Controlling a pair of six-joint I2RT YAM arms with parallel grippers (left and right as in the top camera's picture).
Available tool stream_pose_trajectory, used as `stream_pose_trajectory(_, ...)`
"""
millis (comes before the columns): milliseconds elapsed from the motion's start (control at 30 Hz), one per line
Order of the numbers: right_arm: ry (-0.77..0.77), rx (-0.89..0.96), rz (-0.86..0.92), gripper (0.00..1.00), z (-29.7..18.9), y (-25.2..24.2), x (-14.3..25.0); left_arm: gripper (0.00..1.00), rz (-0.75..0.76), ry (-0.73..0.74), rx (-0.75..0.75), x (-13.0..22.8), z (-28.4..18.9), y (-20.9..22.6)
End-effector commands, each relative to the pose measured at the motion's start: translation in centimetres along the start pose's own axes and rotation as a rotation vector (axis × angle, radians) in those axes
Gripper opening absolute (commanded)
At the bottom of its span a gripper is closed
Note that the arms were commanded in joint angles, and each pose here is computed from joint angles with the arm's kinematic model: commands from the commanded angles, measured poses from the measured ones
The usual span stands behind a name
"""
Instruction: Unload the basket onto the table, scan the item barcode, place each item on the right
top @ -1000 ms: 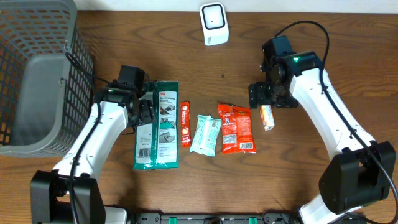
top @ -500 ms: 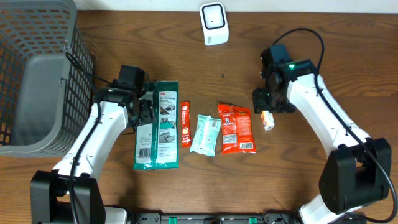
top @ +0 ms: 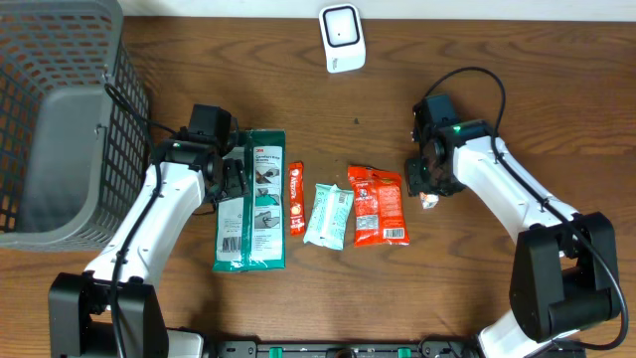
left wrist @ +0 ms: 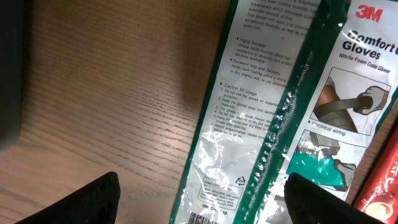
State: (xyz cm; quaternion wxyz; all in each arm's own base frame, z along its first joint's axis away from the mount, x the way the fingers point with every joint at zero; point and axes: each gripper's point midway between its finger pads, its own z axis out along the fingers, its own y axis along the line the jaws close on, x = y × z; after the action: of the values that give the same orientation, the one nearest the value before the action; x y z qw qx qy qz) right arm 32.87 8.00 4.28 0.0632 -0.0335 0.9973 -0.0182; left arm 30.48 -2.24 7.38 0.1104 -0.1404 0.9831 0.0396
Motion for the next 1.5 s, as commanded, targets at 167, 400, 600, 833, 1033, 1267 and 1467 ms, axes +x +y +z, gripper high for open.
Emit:
stream_pose_trajectory(167, -0.050, 0.003, -0.022, 0.54, 0.7, 0.1, -0.8, 0.85, -0.004, -0.023, 0.003, -0.7, -0.5, 0.1)
stream_pose_trajectory(400, -0.052, 0.008, -0.022, 0.50, 1.5, -0.1, -0.5, 0.85, -0.004, -0.023, 0.003, -0.7, -0.5, 0.1)
stream_pose_trajectory(600, -0.048, 0.027, -0.022, 0.40, 1.5, -0.4, -0.3, 0.85, -0.004, -0.023, 0.003, -0.7, -0.5, 0.1)
stream_pose_trajectory(833, -0.044, 0.031, -0.022, 0.26, 1.6, -0.5, -0.2, 0.85, -0.004, -0.023, 0.003, -0.7, -0.5, 0.1)
stream_pose_trajectory(1033, -0.046, 0.045, -0.022, 0.37, 1.6, -0.7, -0.2, 0.85, -0.004, -0.023, 0.003, -0.7, -0.5, 0.1)
stream_pose_trajectory(1267, -0.037, 0.054, -0.022, 0.38, 1.6, -0.9, 0.0, 0.85, -0.004, -0.023, 0.003, -0.7, -0.5, 0.1)
stream_pose_trajectory(1467, -0.017, 0.059, -0.025, 0.34, 1.6, -1.0, 0.5, 0.85, -0.004, -0.023, 0.003, -0.7, -0.5, 0.1)
